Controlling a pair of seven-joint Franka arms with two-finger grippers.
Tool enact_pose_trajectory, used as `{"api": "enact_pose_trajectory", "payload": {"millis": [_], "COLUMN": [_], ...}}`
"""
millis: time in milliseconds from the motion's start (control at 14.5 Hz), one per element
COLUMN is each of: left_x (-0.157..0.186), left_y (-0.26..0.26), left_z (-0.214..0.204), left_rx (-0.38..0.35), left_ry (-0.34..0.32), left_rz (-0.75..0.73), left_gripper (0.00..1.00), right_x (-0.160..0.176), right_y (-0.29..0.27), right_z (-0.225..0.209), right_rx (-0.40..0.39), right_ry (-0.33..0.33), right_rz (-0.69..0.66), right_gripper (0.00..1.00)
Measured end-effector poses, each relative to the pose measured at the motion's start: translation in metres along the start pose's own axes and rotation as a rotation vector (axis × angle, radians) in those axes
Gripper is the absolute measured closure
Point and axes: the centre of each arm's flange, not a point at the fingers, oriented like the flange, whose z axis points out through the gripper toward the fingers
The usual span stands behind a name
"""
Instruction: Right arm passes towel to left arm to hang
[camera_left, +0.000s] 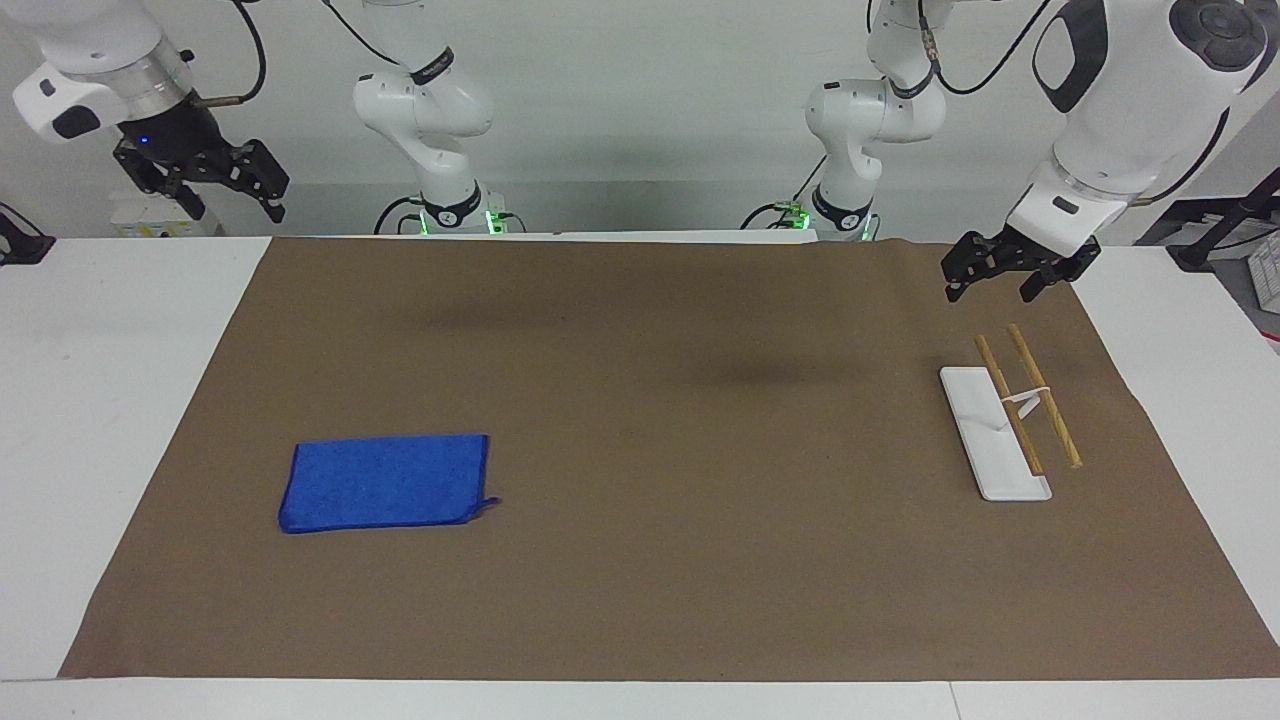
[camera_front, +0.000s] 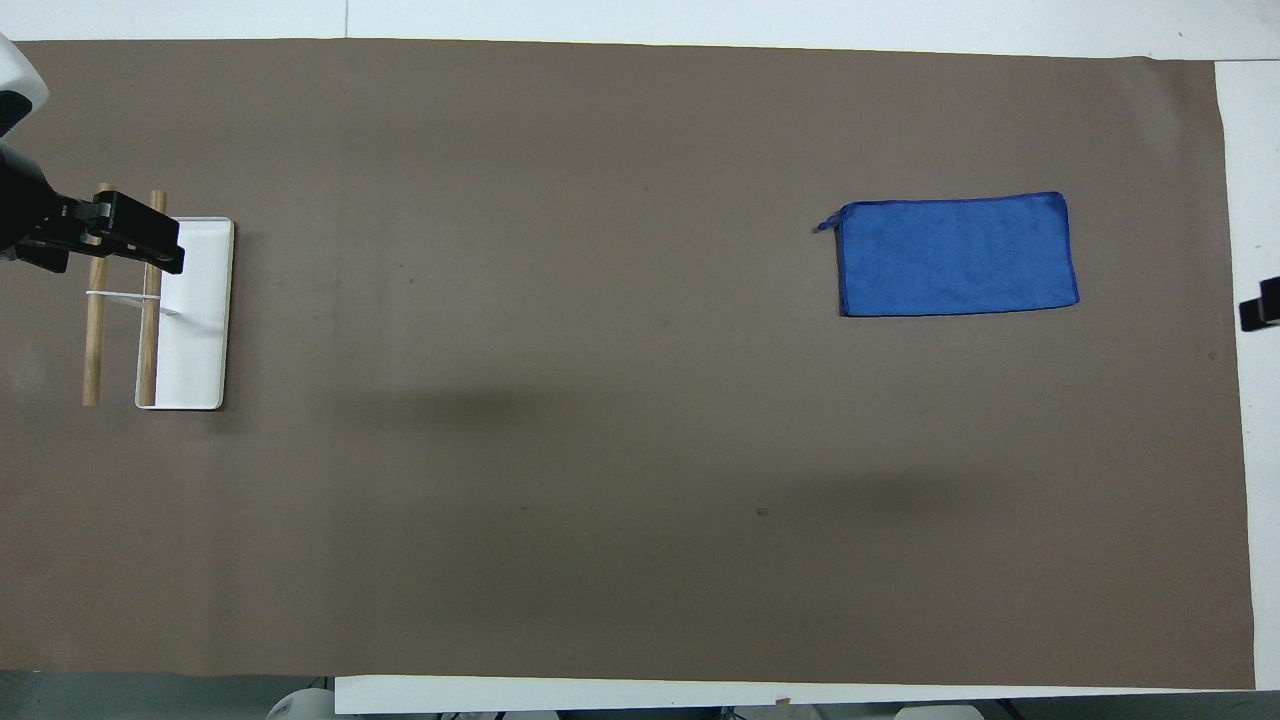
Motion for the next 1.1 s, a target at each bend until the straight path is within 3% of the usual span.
{"api": "enact_pose_trajectory", "payload": {"millis": [206,619,826,1101], "left_x": [0.0,0.0,0.0,0.0], "left_y": [0.0,0.0,0.0,0.0], "left_z": [0.0,0.001,0.001,0.001], "left_rx": [0.0,0.0,0.0,0.0], "left_ry": [0.0,-0.001,-0.001,-0.002], "left_rz": [0.0,0.0,0.0,-0.001], "left_gripper": [0.0,0.0,0.0,0.0], "right_x": [0.051,0.144,0.161,0.157], "right_y": [-0.041,-0.051,-0.054,-0.056], "right_z": [0.045,0.204,0.259,0.305], "right_rx": [-0.011,0.005,0.025,0.024], "right_ry": [0.045,0.015,0.016,0.04], "right_rz": [-0.076,-0.082,-0.071,-0.069], "right_gripper": [0.0,0.0,0.0,0.0]}}
